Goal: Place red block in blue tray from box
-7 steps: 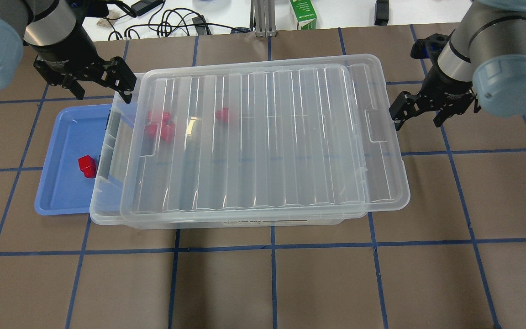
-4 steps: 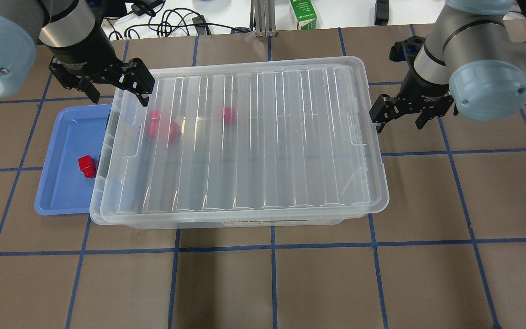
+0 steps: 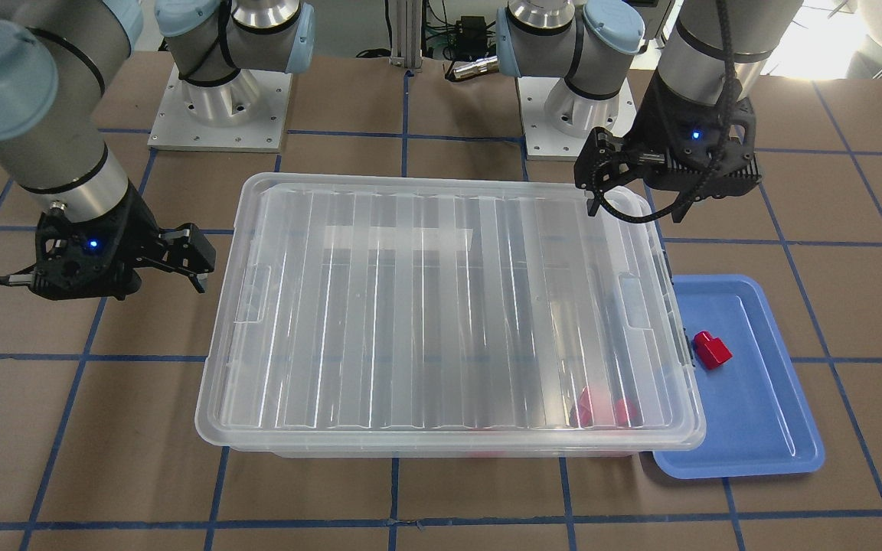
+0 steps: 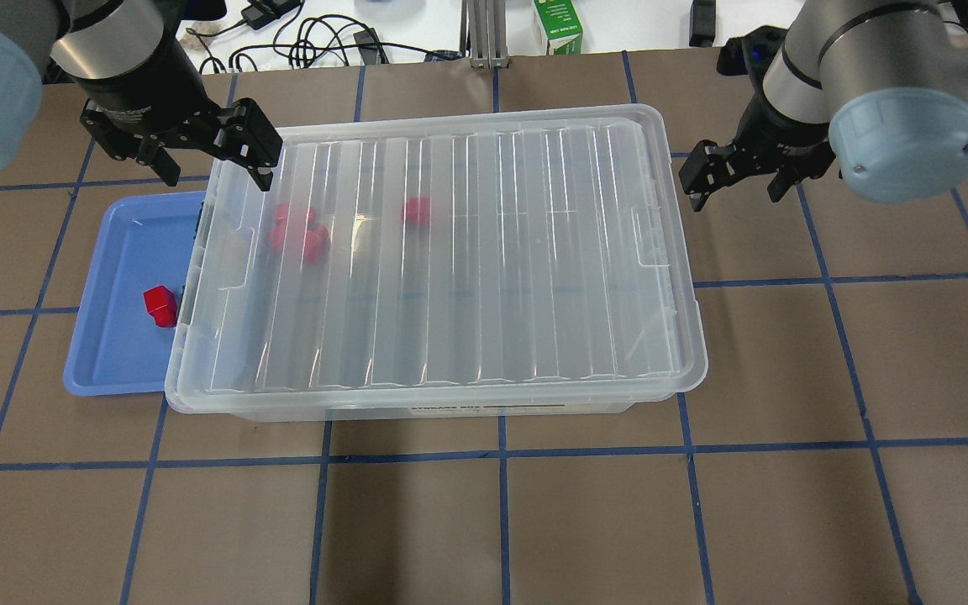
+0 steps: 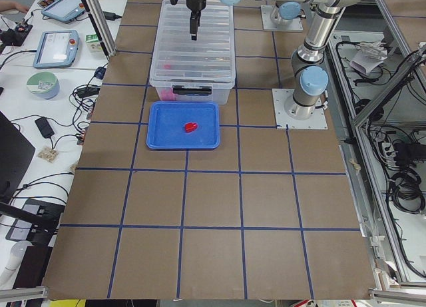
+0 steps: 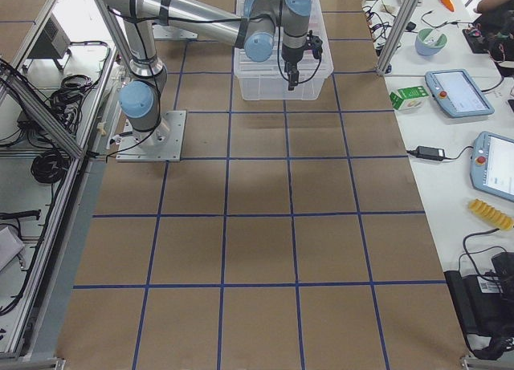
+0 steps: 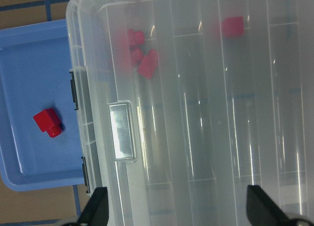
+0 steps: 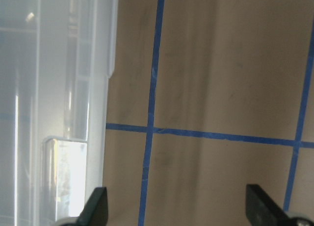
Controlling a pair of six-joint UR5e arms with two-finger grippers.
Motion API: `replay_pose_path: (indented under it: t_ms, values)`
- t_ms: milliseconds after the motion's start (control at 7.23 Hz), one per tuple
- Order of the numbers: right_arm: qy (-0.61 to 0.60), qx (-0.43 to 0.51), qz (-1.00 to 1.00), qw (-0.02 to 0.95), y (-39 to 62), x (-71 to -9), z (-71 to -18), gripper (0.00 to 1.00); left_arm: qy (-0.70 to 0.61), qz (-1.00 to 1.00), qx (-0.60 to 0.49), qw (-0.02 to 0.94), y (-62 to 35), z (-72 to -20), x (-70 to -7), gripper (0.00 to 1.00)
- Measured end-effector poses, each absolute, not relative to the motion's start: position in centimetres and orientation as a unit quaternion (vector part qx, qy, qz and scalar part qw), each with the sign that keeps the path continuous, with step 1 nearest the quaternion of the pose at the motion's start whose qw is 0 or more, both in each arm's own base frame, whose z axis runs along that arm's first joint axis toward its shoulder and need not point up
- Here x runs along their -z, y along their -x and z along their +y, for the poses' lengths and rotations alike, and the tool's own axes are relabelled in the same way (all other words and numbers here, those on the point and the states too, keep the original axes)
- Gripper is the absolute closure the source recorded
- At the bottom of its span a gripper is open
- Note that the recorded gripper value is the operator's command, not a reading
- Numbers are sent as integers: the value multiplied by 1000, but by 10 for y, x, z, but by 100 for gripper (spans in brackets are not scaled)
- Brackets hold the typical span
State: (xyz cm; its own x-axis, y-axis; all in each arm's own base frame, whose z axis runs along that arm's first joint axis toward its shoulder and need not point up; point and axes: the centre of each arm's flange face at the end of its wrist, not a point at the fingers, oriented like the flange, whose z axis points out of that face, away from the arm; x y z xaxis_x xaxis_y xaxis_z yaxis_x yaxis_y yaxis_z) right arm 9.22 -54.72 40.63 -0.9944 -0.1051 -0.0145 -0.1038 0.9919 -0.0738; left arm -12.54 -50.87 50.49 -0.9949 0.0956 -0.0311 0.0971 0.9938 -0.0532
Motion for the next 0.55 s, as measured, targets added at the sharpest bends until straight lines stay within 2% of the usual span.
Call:
replay_pose_path:
  t_ms: [277,553]
  values:
    - [45,54,998,8,-114,-466,-523,0,-49,998,31,13,126,-503,-511,0]
    - [30,63,997,12,-151,-490,-499,0,-49,998,31,13,127,-502,-511,0]
